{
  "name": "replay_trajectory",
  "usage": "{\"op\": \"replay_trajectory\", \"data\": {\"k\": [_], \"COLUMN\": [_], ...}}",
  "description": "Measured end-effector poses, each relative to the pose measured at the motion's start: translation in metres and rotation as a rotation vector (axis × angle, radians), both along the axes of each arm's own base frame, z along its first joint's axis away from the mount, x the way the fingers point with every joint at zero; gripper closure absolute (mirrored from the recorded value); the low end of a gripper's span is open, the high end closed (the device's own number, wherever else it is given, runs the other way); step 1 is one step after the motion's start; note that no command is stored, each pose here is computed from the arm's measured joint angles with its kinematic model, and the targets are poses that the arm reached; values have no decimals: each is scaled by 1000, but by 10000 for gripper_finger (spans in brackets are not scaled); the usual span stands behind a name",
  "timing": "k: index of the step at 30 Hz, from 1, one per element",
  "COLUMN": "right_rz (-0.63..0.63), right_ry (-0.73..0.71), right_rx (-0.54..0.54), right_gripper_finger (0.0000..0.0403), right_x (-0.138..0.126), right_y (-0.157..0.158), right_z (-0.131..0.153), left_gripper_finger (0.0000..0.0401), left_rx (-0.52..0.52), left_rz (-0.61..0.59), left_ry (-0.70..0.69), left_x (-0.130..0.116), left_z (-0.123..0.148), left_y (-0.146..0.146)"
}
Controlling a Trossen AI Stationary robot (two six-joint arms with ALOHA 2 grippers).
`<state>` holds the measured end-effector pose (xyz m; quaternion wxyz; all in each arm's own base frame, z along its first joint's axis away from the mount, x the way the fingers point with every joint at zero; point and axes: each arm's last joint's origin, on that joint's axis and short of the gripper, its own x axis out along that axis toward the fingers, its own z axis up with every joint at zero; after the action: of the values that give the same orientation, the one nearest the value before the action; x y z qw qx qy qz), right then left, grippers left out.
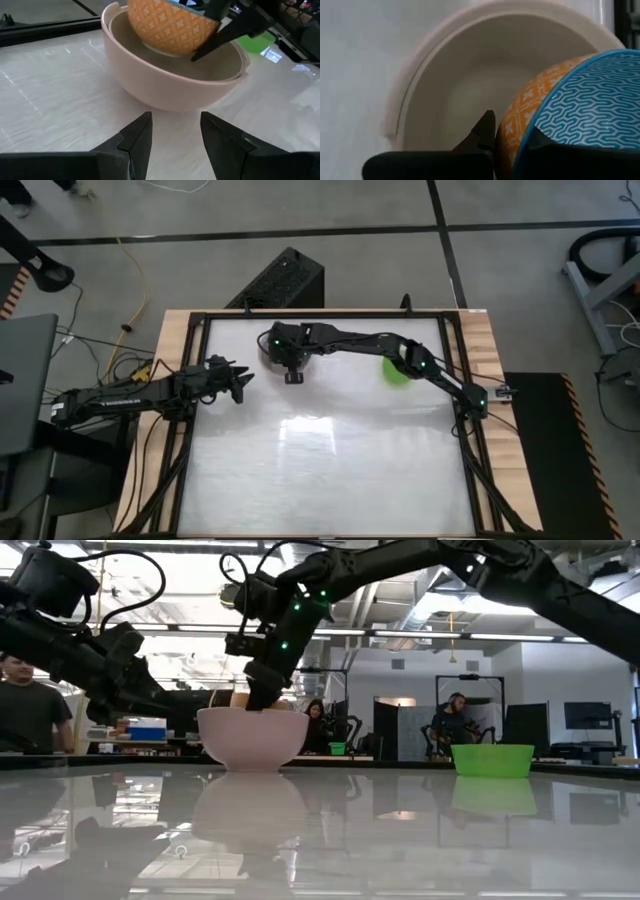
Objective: Nest bowls inside each other
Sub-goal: Stack the blue bowl on top of the gray bowl
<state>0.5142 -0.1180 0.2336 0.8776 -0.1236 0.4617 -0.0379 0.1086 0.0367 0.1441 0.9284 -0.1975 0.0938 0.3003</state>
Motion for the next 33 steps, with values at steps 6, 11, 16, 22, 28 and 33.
{"op": "replay_trajectory", "data": {"k": [6, 11, 16, 22, 28, 33], "right_rz": [-2, 6, 20, 37, 37, 30], "right_ry": [-11, -3, 17, 42, 33, 35], "right_rx": [20, 27, 21, 12, 9, 8], "right_gripper_finger": [369, 369, 369, 369, 316, 233], "right_x": [5, 8, 6, 4, 5, 4], "right_y": [-6, -2, -2, -2, -2, -2], "right_z": [-12, -19, -19, -20, -19, -17], "left_gripper_finger": [243, 243, 243, 243, 243, 243], "left_rx": [0, 0, 0, 0, 0, 0], "left_rz": [-1, -1, -1, -1, -1, -1], "left_ry": [-1, 0, 0, 0, 0, 0], "left_x": [0, 0, 0, 0, 0, 0], "left_z": [0, 0, 0, 0, 0, 0], "left_y": [0, 0, 0, 0, 0, 0]}}
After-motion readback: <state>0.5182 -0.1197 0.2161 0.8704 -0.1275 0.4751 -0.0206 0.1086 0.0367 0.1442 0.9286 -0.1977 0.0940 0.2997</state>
